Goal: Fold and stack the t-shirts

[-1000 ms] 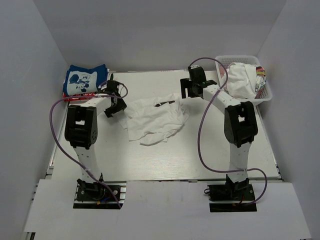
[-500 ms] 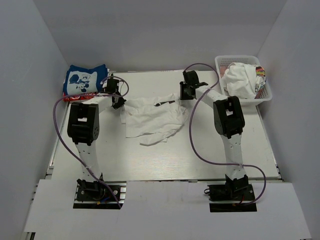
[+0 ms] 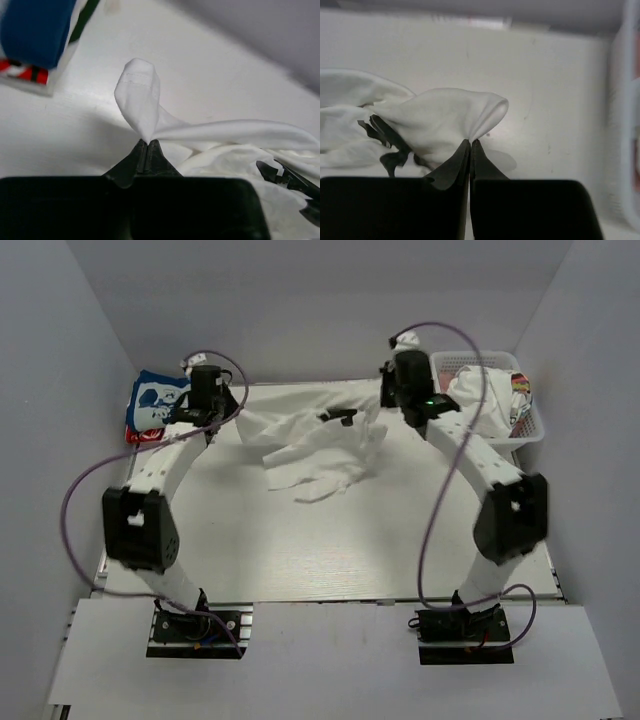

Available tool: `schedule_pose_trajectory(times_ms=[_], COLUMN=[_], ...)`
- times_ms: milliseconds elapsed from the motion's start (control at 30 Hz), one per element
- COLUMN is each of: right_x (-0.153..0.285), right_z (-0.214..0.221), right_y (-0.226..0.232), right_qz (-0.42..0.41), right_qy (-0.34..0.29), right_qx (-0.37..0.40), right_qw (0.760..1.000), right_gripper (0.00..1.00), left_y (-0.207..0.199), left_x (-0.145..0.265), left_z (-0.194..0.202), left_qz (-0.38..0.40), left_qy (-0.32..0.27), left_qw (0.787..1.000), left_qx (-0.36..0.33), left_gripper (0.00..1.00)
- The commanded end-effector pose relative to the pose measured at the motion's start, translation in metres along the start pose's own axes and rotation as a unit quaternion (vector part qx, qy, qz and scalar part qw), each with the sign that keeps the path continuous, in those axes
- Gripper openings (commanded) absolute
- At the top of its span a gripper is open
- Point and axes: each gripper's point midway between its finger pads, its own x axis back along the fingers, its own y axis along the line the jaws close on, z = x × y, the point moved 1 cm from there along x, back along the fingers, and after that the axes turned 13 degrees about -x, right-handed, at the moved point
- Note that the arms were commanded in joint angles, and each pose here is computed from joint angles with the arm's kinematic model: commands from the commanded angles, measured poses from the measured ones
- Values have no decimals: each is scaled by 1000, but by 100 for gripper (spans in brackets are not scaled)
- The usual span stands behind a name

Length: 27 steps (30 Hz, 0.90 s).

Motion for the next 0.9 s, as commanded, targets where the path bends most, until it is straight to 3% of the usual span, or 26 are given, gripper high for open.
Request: schedule_pose_trajectory(times_ms=[0, 33, 100, 133, 167, 300, 467, 633, 667, 733, 800, 867], right_x=[116, 161, 193, 239, 254, 360, 481, 562, 565, 573, 558, 533], right_z=[-129, -148, -160, -176, -181, -209, -232, -249, -251, -253, -253, -250], right_y=[9, 11, 11, 11, 10, 12, 14, 12, 11, 11, 13, 13], right_qz=[-31, -49, -60, -78, -83, -136, -196, -212, -210, -213, -209, -200], right_qy=[-211, -249, -275, -312, -326, -417, -506, -565, -568, -576, -566, -549], right_qx=[-3, -9, -4, -7, -9, -11, -8, 19, 20, 20, 18, 18], right_qw=[977, 967, 960, 947, 942, 899, 840, 797, 795, 789, 798, 812], right_gripper=[0, 0, 0, 0, 0, 0, 0, 0, 0, 0, 0, 0], left_y=[-7, -7, -2, 0, 7, 21, 34, 43, 47, 47, 43, 36], left_x=[121, 176, 224, 248, 300, 417, 521, 585, 607, 616, 610, 577], left_z=[-96, -120, -132, -138, -151, -173, -184, -191, -191, -196, -199, -207], left_qz=[48, 68, 81, 89, 97, 127, 149, 157, 162, 161, 163, 155], left_qy=[-183, -242, -287, -311, -361, -465, -538, -586, -601, -609, -603, -581], left_qw=[982, 968, 954, 946, 927, 875, 829, 794, 781, 775, 779, 798], left_qx=[5, 16, 18, 23, 28, 41, 42, 45, 48, 46, 42, 45], left_gripper=[0, 0, 0, 0, 0, 0, 0, 0, 0, 0, 0, 0])
